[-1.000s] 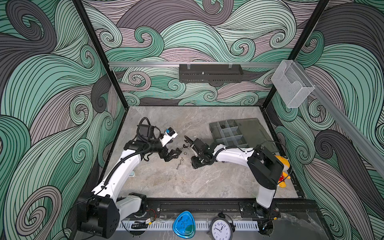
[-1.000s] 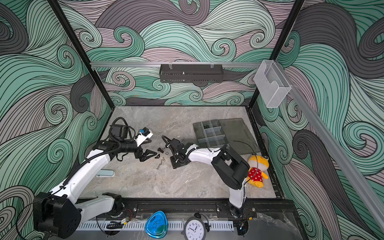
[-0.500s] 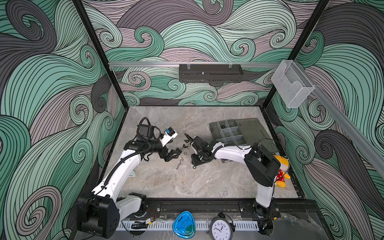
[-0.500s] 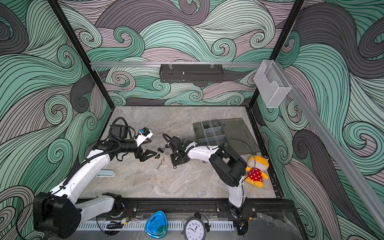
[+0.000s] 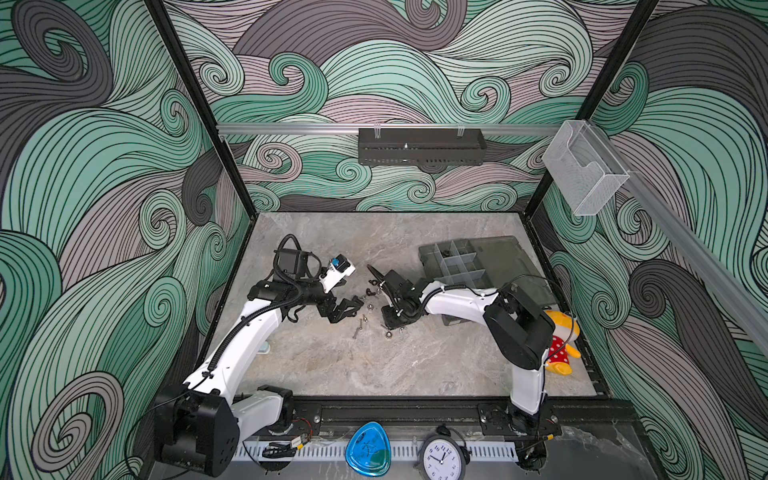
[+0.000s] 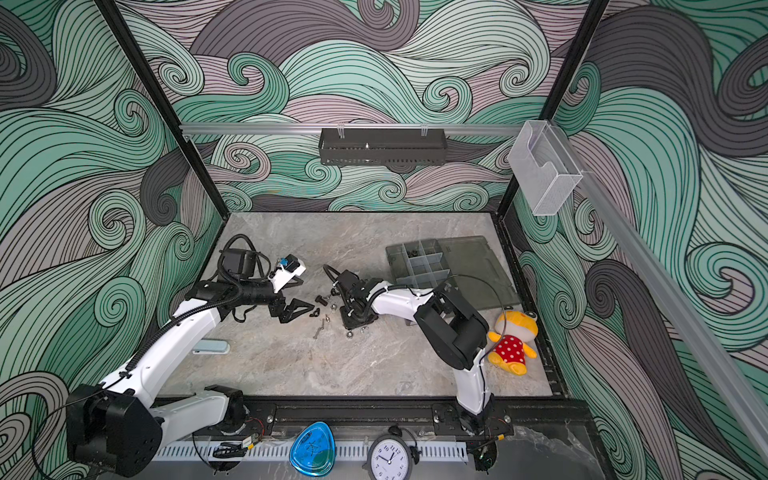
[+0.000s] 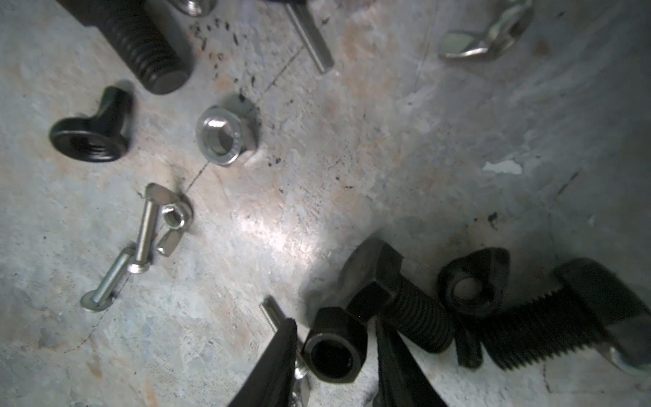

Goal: Sort the screws and nuts into containers
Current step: Pick up the nut from the center of the table, then place the nut into the container.

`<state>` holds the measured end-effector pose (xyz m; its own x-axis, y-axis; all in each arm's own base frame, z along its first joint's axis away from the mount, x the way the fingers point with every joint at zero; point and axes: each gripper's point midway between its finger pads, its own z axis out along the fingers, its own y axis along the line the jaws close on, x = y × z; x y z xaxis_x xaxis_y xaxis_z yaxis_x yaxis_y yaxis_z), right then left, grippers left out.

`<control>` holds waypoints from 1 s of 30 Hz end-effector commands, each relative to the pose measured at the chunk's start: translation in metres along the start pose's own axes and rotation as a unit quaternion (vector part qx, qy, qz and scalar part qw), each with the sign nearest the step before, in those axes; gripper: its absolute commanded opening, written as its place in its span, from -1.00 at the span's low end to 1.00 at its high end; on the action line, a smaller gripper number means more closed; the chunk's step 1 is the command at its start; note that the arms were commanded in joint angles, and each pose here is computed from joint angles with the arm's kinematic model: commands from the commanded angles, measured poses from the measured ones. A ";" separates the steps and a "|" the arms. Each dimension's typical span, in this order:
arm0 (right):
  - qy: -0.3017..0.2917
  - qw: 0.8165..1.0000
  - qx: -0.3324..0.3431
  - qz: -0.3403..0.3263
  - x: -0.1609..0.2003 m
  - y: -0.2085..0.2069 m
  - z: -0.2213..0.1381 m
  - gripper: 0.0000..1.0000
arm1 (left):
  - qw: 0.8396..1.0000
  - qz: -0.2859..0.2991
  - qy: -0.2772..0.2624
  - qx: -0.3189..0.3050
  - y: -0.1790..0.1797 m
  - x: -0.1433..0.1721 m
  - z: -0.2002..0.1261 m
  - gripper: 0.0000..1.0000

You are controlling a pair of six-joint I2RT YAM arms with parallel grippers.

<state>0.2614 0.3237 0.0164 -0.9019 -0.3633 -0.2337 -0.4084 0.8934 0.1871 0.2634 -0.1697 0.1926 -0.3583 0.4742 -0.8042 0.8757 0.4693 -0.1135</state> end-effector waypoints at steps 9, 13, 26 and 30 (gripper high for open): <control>0.009 0.999 0.040 -0.017 0.003 -0.010 -0.011 -0.43 | 1.000 0.007 -0.015 0.004 -0.001 -0.013 -0.005 0.97; -0.025 0.999 0.030 -0.032 -0.012 -0.005 -0.034 -0.44 | 1.000 0.007 -0.016 0.004 -0.001 -0.013 -0.005 0.97; -0.124 0.992 0.004 0.028 -0.095 -0.081 -0.118 -0.46 | 0.999 0.009 -0.045 0.006 -0.002 -0.023 -0.006 0.97; -0.151 0.986 0.026 0.059 -0.126 -0.127 -0.128 -0.46 | 0.998 0.009 -0.057 0.004 -0.001 -0.027 -0.006 0.97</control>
<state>0.3915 0.2363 0.1452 -0.8598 -0.1547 -0.4865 -0.2862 0.9352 0.2084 0.2694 -0.1750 0.2041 -0.3368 0.4322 -0.8365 0.8776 0.4659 -0.1127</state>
